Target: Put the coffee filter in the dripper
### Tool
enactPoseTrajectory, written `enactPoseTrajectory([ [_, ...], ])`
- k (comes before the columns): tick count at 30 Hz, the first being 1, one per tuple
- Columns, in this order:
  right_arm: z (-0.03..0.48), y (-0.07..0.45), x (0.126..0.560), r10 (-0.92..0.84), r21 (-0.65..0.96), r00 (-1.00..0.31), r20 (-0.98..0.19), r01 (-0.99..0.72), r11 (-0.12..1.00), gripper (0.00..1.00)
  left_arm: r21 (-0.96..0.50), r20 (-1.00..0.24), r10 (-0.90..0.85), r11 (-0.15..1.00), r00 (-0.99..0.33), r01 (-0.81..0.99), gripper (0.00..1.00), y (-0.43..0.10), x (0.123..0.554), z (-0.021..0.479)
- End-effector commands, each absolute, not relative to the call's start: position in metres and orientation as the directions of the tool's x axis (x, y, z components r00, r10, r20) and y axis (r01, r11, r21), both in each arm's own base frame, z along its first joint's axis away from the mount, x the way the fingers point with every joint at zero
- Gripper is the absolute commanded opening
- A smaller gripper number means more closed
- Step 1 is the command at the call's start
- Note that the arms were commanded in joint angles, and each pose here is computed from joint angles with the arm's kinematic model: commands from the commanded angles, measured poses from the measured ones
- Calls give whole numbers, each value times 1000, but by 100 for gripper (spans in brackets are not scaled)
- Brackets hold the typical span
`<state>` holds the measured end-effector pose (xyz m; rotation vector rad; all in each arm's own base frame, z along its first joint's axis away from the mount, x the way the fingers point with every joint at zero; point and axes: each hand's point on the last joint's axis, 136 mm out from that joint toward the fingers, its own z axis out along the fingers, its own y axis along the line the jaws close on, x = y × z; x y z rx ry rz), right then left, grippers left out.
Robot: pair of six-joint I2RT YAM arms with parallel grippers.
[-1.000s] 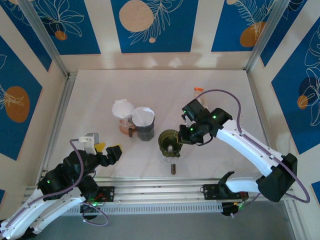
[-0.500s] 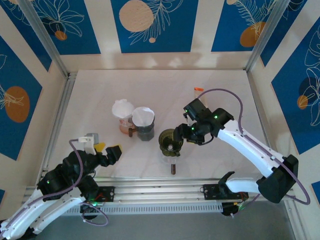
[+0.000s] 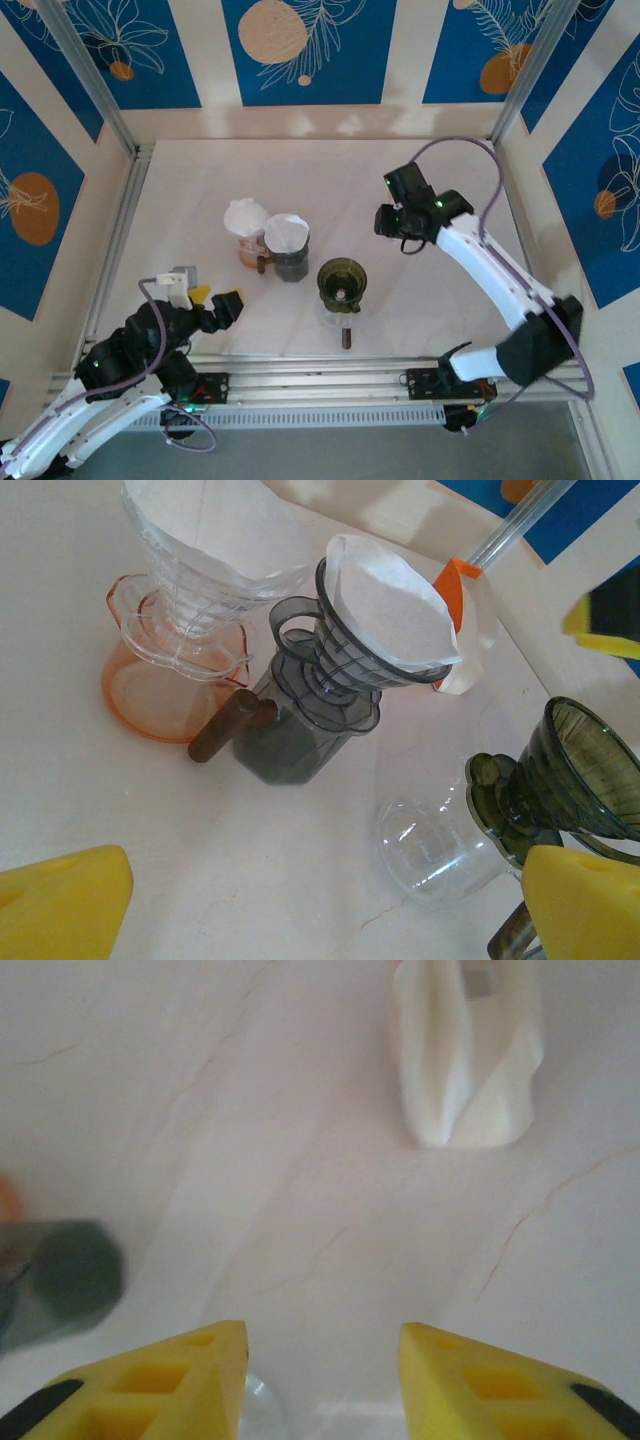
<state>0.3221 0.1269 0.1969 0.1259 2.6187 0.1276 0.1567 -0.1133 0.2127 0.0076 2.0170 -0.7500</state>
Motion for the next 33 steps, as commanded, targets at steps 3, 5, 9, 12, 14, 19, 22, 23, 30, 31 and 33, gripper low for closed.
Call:
enactPoseTrajectory([
  [3, 181, 98, 379, 52, -60, -851, -523, 98, 993, 32, -506, -799, -308, 808, -516, 302, 100, -111, 159, 226],
  [5, 171, 90, 391, 58, -80, -857, -512, 114, 990, 32, -502, -800, -305, 812, -516, 298, 100, -110, 160, 225],
  [9, 157, 80, 406, 47, -119, -871, -489, 119, 986, 29, -494, -804, -304, 820, -511, 290, 100, -109, 162, 224],
  [12, 145, 75, 413, 52, -137, -883, -466, 130, 982, 28, -491, -806, -301, 821, -509, 292, 100, -111, 163, 225],
  [14, 138, 73, 417, 54, -144, -887, -458, 134, 980, 27, -485, -807, -292, 823, -514, 294, 100, -113, 164, 224],
  [19, 132, 75, 426, 48, -147, -890, -453, 128, 981, 26, -477, -808, -281, 828, -518, 295, 100, -115, 166, 223],
  [22, 130, 73, 430, 44, -166, -890, -454, 133, 977, 26, -479, -808, -284, 826, -516, 295, 100, -115, 166, 224],
  [23, 128, 72, 431, 42, -174, -890, -453, 135, 976, 25, -478, -808, -283, 827, -516, 295, 100, -115, 166, 224],
  [30, 117, 71, 437, 28, -207, -901, -434, 130, 970, 25, -477, -810, -282, 827, -515, 297, 100, -115, 166, 225],
  [31, 115, 71, 438, 24, -216, -903, -429, 128, 968, 25, -478, -810, -283, 826, -514, 299, 100, -115, 166, 226],
  [33, 111, 69, 440, 13, -238, -905, -425, 125, 963, 25, -477, -810, -281, 827, -515, 298, 100, -115, 166, 225],
])
